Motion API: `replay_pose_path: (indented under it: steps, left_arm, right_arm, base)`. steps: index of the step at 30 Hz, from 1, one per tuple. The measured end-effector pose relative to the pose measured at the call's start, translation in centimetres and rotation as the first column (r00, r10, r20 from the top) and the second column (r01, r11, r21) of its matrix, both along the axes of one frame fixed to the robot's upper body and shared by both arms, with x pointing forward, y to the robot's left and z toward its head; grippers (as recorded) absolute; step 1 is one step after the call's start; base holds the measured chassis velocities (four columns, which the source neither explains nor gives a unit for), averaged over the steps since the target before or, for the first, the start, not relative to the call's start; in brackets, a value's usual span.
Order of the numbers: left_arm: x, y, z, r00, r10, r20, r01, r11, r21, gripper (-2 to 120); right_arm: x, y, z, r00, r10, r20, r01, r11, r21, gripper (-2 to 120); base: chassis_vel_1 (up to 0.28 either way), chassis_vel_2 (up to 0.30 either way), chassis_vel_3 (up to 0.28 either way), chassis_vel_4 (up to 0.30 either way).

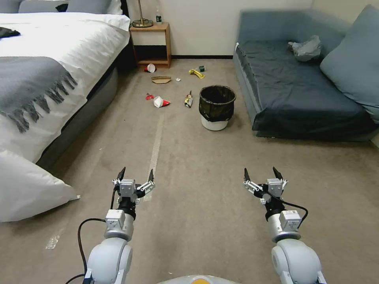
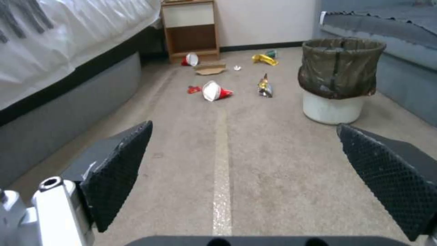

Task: Pick up the trash can from the floor.

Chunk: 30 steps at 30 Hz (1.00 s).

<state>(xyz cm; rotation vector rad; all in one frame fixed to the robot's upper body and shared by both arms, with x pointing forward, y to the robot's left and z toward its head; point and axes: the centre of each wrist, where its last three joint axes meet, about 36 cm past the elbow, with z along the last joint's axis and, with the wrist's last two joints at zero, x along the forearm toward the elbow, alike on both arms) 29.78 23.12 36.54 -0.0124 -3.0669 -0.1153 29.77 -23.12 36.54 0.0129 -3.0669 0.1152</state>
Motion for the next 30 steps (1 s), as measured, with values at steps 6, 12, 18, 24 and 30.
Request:
replay_pose_path:
  steps: [6,12,18,24,30]
  left_arm:
    - [0.00,0.00,0.00,1.000,0.000,0.000,0.000,1.000,0.000,100]
    - [0.00,0.00,0.00,1.000,0.000,0.000,0.000,1.000,0.000,100]
    - [0.00,0.00,0.00,1.000,0.000,0.000,0.000,1.000,0.000,100]
    - [0.00,0.00,0.00,1.000,0.000,0.000,0.000,1.000,0.000,100]
    - [0.00,0.00,0.00,1.000,0.000,0.000,0.000,1.000,0.000,100]
  right_arm:
    - [0.00,0.00,0.00,1.000,0.000,0.000,0.000,1.000,0.000,100]
    - [0.00,0.00,0.00,1.000,0.000,0.000,0.000,1.000,0.000,100]
    - [0.00,0.00,0.00,1.000,0.000,0.000,0.000,1.000,0.000,100]
    - [0.00,0.00,0.00,1.000,0.000,0.000,0.000,1.000,0.000,100]
    - [0.00,0.00,0.00,1.000,0.000,0.000,0.000,1.000,0.000,100]
  base:
    - [0.000,0.000,0.000,0.000]
    - [0.000,0.000,0.000,0.000]
    - [0.000,0.000,0.000,0.000]
    - [0.000,0.000,0.000,0.000]
    - [0.000,0.000,0.000,0.000]
